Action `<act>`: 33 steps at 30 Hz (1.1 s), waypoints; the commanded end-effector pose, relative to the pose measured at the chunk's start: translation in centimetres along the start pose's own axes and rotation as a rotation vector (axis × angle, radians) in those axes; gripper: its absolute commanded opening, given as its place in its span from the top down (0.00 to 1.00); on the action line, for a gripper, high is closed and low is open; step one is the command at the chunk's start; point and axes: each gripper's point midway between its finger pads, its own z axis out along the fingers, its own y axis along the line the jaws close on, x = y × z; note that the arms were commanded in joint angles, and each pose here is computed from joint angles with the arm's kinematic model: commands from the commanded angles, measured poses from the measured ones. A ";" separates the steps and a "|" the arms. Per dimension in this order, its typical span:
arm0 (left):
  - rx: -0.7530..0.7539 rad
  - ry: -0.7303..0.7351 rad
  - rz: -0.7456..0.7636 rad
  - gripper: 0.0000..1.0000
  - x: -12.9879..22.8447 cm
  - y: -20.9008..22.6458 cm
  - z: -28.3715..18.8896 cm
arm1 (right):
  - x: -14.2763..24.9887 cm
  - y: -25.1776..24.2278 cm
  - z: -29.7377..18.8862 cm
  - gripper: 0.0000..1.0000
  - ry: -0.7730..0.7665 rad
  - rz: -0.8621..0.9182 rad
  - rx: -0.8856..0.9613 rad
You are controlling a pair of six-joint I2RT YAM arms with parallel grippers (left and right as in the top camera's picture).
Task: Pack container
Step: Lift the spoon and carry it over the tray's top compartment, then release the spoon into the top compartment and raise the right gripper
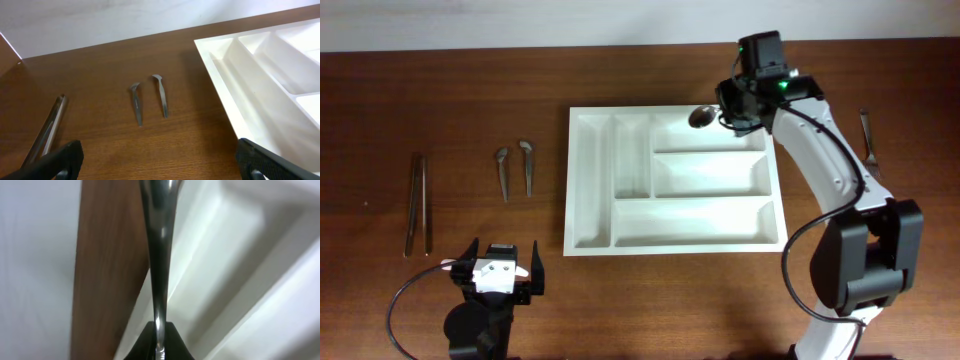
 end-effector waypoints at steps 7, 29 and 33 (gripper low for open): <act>0.006 -0.004 -0.010 0.01 0.1 -0.1 0.0 | 2.7 -2.0 4.6 0.95 0.022 0.257 0.100; 0.006 -0.004 -0.010 0.01 0.1 -0.1 0.0 | 3.8 -3.6 6.8 0.86 0.031 0.247 0.157; 0.006 -0.004 -0.010 0.01 0.1 -0.1 0.0 | 2.8 -3.5 6.8 0.61 0.005 0.161 0.148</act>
